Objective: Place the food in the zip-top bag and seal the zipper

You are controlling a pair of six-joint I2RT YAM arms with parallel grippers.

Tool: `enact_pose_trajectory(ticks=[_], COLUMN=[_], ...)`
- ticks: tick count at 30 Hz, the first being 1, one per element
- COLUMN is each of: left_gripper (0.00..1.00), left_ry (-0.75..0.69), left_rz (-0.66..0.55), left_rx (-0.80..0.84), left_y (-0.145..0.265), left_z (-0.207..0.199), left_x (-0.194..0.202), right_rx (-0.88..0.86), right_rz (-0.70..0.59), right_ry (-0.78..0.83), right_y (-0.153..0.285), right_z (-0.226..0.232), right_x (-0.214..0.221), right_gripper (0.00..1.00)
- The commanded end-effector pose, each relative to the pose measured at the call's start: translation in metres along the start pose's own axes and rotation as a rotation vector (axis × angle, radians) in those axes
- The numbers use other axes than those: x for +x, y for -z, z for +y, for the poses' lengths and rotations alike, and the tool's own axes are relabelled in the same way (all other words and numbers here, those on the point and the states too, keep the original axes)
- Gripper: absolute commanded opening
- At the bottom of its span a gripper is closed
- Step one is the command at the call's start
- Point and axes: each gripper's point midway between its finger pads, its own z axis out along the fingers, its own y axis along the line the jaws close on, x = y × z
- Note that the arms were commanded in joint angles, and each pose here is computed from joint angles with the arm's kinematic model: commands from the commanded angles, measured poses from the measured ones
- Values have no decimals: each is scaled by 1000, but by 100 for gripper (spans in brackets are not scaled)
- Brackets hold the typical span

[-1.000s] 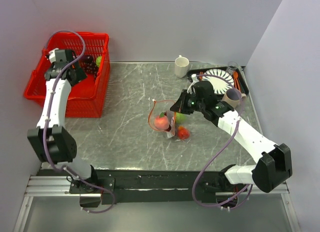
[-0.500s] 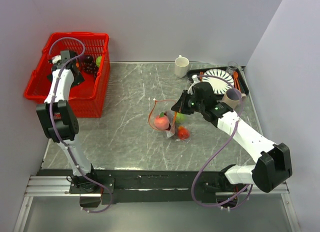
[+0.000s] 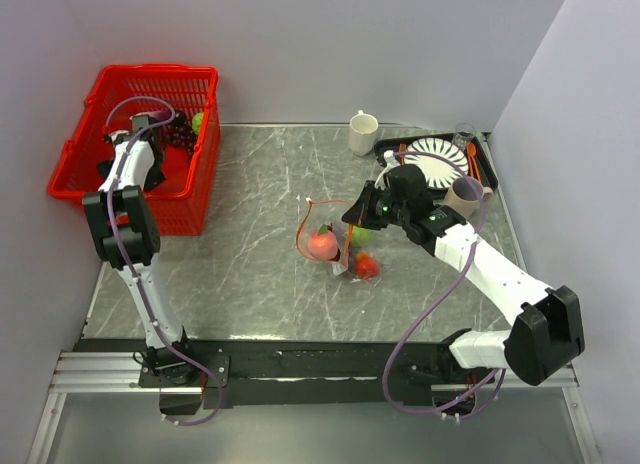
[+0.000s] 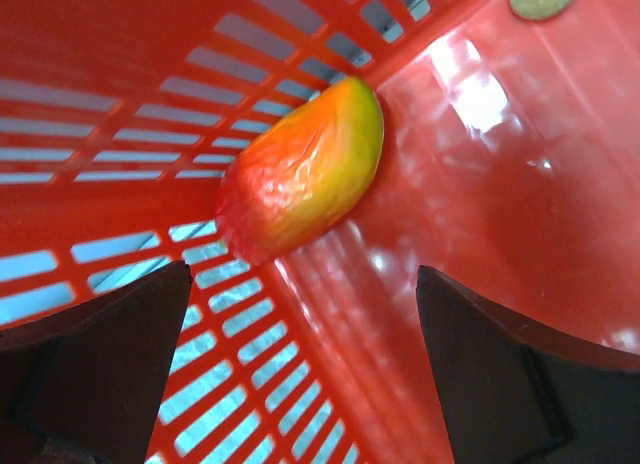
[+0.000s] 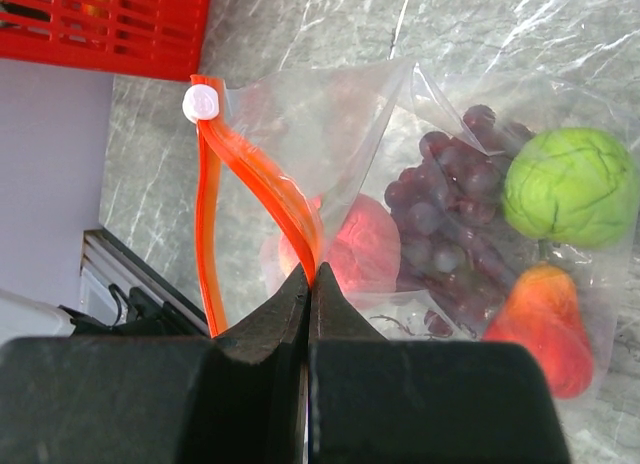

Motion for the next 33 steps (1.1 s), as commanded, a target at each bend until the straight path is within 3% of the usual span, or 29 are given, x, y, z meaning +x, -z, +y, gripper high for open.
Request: enact_pose_trajectory(ticks=[1,7,17,19,22,25,26,29,33], left_gripper=[99,99,99,99,98,93,84,72,66], left_ry=[-3,-78,-119,-69,-51,-49,-48,-26,41], left_rz=[-51,-74,0,-25,-17,-4,12,10,-9], left_rx=[-85,-176,-224,-333,-360,-336,-319,-314,-271], left_y=[-9,-29,-69,-69,-74,-79,-80,-73,-55], left_z=[2,8,7,25,26,21,19,20,23], left_x=[-19,-13,16,14,19,25,28,25,16], right_rx=[-34,-29,19,19,18,19,18,22,19], right_rz=[-45,1,41,41,37,33,34,27,30], right_ry=[13,-5,-13,-13,-13,-14,-10,-6,-1], right_y=[7,1,-5,-5,-3,-1,0,2,3], right_z=[6,7,-1,-1,0,0,1,0,1], right_x=[-8,-5,-1,-1,-2,-3,-2,-2,-2], right_gripper=[0,0,0,0,0,0,0,0,0])
